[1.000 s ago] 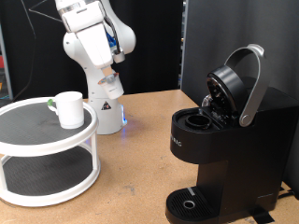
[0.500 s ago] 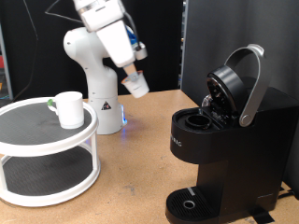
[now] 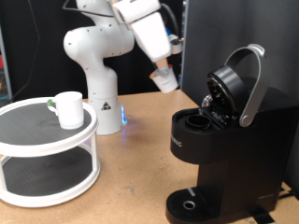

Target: Make a cup of coffee with the keurig machine

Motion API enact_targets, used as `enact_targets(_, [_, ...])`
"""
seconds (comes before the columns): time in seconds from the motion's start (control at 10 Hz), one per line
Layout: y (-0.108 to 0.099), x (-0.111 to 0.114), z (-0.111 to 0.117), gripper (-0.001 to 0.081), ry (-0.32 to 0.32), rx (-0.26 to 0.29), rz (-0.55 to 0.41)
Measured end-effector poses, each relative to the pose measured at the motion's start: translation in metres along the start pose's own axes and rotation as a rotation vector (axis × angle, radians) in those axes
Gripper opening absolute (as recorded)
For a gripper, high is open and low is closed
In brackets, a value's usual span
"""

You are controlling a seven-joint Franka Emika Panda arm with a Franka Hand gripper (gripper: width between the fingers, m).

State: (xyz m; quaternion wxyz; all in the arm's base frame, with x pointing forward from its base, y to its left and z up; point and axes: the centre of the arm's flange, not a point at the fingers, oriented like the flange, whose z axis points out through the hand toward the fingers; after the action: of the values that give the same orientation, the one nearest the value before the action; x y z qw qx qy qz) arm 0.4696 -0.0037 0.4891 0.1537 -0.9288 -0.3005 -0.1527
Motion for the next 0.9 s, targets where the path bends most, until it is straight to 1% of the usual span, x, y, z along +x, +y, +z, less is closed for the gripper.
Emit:
enact_targets(0.2, [-0.004, 0.017, 0.003, 0.0435, 0.013, -0.014, 0.014])
enact_targets(0.3, [-0.004, 0.02, 0.003, 0.0435, 0.019, -0.023, 0.028])
enact_targets(0.4, [-0.004, 0.019, 0.004, 0.0435, 0.015, -0.019, 0.023])
enact_targets(0.6, [-0.006, 0.018, 0.011, 0.0435, -0.015, -0.017, 0.004])
enact_targets(0.9, [-0.015, 0.026, 0.034, 0.043, -0.065, -0.023, -0.016])
